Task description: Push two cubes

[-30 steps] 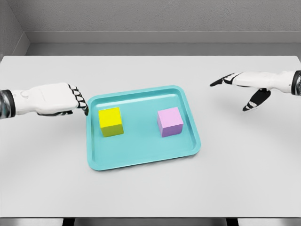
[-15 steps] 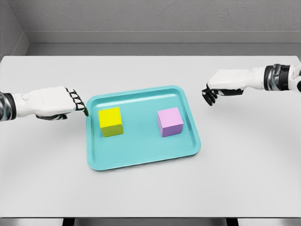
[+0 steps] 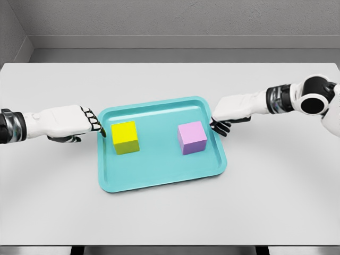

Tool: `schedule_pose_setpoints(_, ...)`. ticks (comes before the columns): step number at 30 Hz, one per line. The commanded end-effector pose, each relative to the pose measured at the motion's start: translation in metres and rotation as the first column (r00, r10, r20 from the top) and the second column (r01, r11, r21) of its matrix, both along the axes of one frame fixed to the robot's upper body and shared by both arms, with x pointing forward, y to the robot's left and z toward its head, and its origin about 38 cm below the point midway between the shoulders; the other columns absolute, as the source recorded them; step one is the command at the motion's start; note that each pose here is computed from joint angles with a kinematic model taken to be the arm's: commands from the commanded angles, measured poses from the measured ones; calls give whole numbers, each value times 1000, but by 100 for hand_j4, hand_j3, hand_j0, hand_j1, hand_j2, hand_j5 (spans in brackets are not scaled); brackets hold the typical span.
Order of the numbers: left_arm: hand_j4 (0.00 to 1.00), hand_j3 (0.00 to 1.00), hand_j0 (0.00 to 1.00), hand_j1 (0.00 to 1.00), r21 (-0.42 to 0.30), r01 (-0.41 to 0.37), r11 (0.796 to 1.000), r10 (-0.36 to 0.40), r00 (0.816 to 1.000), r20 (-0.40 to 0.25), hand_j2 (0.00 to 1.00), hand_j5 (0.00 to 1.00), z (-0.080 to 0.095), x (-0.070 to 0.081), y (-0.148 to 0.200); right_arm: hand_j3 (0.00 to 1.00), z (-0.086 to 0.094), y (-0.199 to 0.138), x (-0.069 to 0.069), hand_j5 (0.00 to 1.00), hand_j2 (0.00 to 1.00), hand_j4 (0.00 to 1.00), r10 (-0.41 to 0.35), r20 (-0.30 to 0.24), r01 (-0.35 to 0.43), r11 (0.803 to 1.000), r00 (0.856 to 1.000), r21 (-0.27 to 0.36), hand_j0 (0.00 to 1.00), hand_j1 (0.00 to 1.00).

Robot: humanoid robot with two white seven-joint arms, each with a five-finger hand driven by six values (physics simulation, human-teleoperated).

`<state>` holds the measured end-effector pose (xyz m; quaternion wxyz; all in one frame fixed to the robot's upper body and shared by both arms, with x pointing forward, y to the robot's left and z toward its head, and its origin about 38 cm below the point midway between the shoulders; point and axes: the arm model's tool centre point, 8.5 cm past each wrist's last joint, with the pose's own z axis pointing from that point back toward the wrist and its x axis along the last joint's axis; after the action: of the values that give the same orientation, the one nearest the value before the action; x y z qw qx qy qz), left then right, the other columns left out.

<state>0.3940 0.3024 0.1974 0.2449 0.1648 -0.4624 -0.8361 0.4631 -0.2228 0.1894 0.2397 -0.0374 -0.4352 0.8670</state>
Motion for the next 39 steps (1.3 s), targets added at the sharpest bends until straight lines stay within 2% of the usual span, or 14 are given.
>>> schedule_pose_setpoints(1, 73, 73, 73, 73, -4, -7, 1000, 7, 1000, -5, 73, 73, -1, 1, 1, 12, -6, 3, -4, 12, 12, 12, 12, -16, -12, 1000, 1000, -9, 12, 12)
schedule_pose_setpoints(8, 73, 73, 73, 73, -34, -7, 999, 6, 1000, -15, 73, 73, -7, 4, -7, 12, -9, 11, -11, 12, 12, 12, 54, -25, -55, 998, 998, -31, 12, 12)
schedule_pose_setpoints(11, 73, 73, 73, 73, -53, -33, 998, 31, 999, -38, 73, 73, -17, 10, -6, 12, -12, 11, -13, 12, 12, 12, 58, -30, -59, 998, 998, -35, 12, 12)
schedule_pose_setpoints(26, 72, 72, 72, 72, -80, -17, 997, 14, 999, -40, 72, 72, -20, 10, -18, 12, -11, 33, -18, 12, 12, 12, 115, -30, -115, 993, 993, -22, 12, 12)
schedule_pose_setpoints(29, 72, 72, 72, 72, -77, -13, 997, 10, 999, -32, 72, 72, -21, 12, -23, 12, -11, 36, -19, 12, 12, 12, 120, -30, -121, 993, 992, -19, 12, 12)
schedule_pose_setpoints(31, 72, 72, 72, 72, -74, -37, 997, 34, 998, -45, 72, 72, -25, 16, -16, 12, -12, 41, -19, 12, 12, 12, 128, -30, -128, 992, 991, -14, 12, 12)
schedule_pose_setpoints(39, 73, 73, 73, 73, -91, -26, 996, 24, 999, -26, 73, 73, -21, 23, -27, 12, -10, 56, -19, 12, 12, 12, 152, -26, -152, 988, 988, 1, 12, 12)
